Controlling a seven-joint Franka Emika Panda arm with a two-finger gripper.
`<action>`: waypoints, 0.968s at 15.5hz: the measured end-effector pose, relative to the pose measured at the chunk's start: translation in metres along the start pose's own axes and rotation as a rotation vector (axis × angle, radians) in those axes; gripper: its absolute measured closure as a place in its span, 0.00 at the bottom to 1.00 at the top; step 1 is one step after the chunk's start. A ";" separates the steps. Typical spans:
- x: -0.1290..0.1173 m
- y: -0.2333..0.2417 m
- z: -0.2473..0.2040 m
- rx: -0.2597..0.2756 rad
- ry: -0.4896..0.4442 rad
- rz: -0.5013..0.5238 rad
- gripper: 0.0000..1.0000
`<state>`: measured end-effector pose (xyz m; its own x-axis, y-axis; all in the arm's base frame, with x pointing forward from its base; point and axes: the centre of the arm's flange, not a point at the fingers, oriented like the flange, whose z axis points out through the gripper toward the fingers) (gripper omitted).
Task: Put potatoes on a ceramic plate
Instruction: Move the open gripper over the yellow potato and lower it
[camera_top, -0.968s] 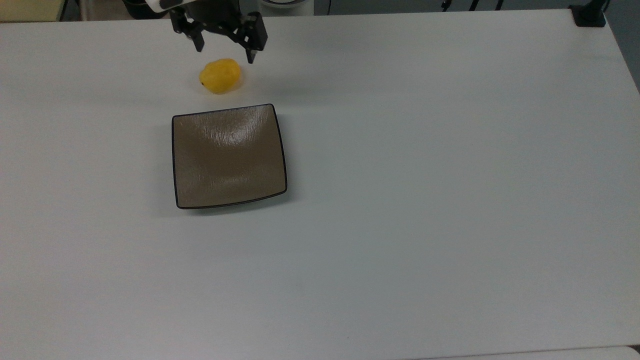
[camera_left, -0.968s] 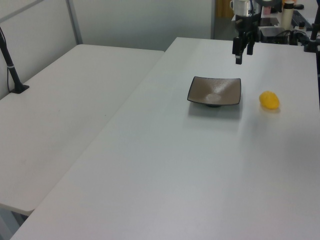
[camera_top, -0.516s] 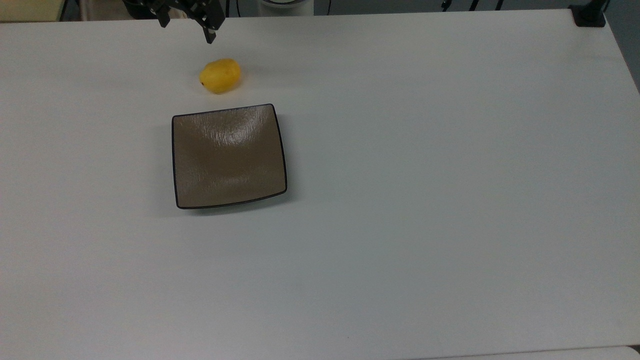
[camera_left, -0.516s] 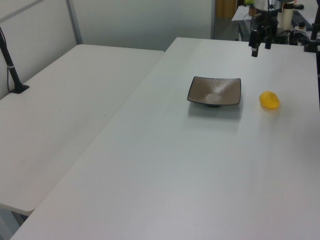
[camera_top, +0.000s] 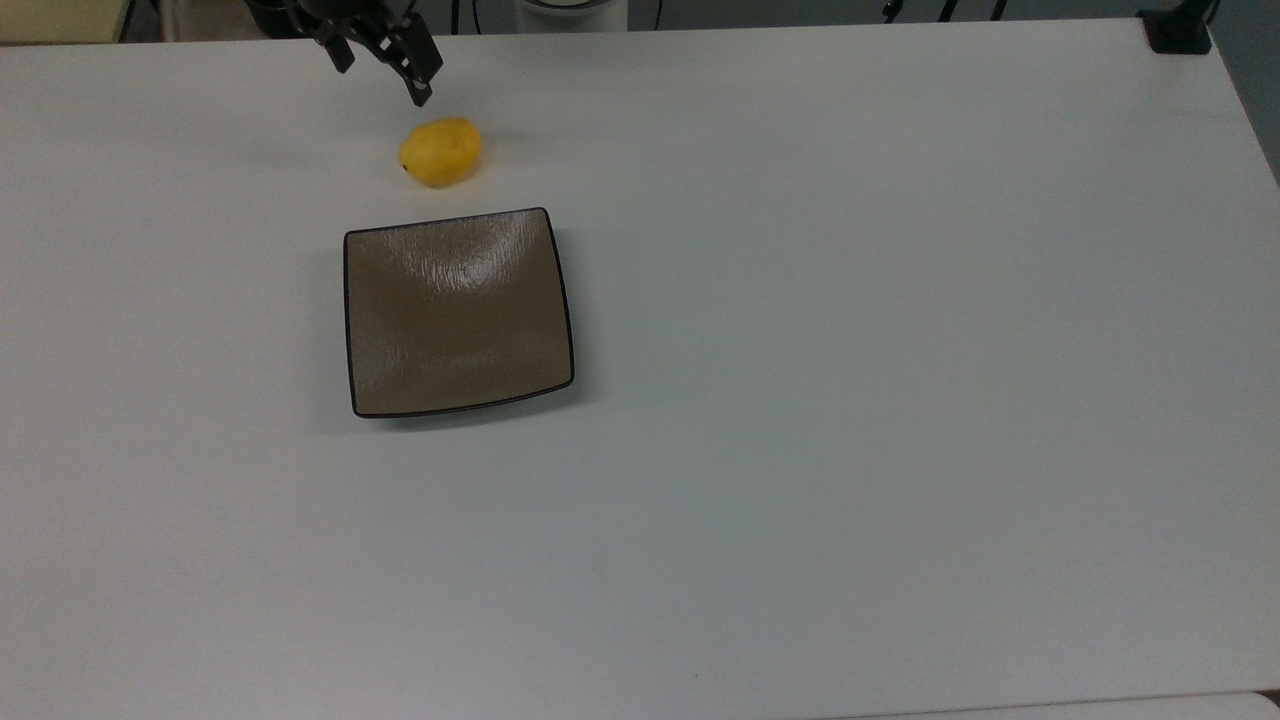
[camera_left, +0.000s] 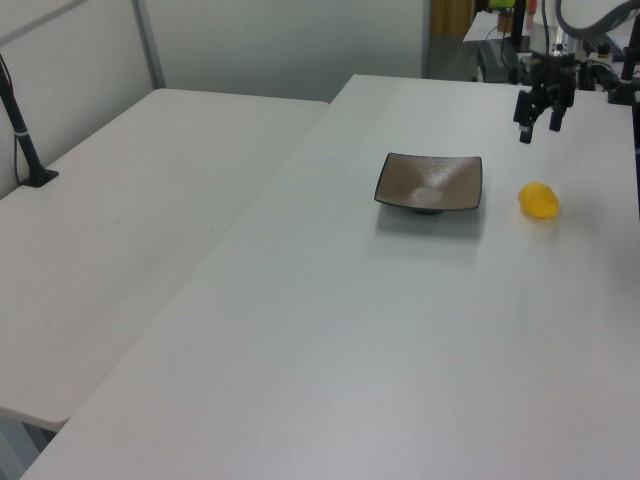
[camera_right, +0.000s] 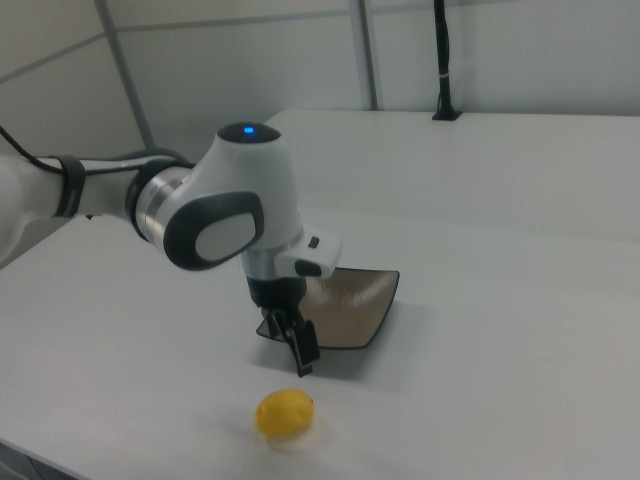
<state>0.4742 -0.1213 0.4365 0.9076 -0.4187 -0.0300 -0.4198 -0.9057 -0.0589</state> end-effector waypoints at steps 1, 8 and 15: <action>-0.002 0.001 0.009 0.001 0.004 0.002 0.00; -0.007 0.006 0.061 0.022 0.011 0.029 0.00; 0.001 0.003 0.091 0.016 0.002 0.028 0.00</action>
<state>0.4734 -0.1182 0.3455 0.8955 -0.4440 -0.0300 -0.4450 -0.8925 -0.0742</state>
